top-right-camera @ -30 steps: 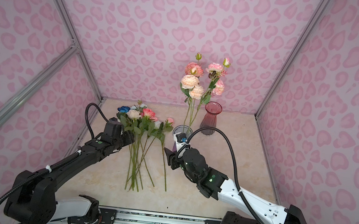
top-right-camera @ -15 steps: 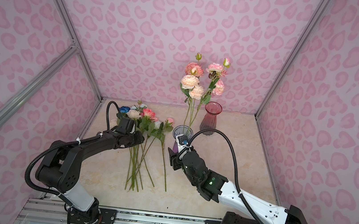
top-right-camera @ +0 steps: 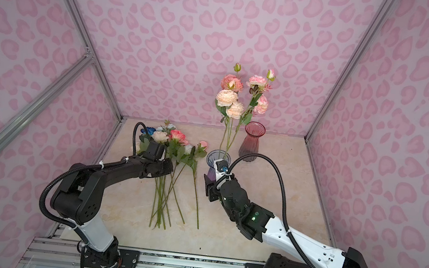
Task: Arrange the flowers into the vase
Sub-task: 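Grasp a white-pink rose stem with the left gripper while the right gripper nears the vase, then lift the white-pink rose upward with the left gripper while the right gripper draws back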
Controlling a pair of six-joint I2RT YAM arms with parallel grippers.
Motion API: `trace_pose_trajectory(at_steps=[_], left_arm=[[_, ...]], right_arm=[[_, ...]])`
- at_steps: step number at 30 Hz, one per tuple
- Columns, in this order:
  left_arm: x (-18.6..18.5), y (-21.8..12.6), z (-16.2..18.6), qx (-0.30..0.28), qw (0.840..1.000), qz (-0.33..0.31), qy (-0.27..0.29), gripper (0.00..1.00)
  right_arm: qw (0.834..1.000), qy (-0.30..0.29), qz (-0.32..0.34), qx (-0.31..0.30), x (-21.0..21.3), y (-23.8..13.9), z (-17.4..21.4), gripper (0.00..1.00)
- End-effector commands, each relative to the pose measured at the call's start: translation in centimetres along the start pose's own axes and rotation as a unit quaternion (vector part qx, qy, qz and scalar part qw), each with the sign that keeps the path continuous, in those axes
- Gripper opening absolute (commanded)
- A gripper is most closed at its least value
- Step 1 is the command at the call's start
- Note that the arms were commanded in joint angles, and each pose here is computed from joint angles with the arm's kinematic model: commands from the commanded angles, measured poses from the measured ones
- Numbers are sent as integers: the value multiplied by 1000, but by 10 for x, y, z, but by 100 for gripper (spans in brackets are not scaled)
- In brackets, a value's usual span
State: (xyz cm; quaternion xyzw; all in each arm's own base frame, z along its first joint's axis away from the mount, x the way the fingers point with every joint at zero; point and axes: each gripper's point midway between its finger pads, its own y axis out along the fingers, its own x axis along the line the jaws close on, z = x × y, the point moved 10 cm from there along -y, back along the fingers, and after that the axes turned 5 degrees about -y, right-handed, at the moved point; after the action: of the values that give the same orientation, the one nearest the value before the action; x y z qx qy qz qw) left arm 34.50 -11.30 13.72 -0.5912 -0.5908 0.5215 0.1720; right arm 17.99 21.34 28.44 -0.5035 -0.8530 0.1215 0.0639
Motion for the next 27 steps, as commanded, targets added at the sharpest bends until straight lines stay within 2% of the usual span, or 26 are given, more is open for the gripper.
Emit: trace_pose_trajectory(at_steps=[1,4,11,16,22,27], left_arm=[[-2,-11,-4,-14,1000,-2,14,10],[-7,-27,-6,-24,999,10,20,3],[-16,-70,-6,-51,997,59,27,3],[-30,-121,-5,-102,985,127,61,3],[-57,-191,-2,-203,947,208,139,3],[-79,-231,4,-279,899,266,209,3]], right_arm=[[1000,3,5,-3,-2,-2,1,65],[1000,6,8,-7,-4,-3,0,65],[1000,7,3,-14,-4,-4,-6,65],[1000,2,7,-18,-6,-9,-12,65],[999,22,-3,-26,-14,-16,-12,66],[994,42,-94,-47,-12,-24,-5,69]])
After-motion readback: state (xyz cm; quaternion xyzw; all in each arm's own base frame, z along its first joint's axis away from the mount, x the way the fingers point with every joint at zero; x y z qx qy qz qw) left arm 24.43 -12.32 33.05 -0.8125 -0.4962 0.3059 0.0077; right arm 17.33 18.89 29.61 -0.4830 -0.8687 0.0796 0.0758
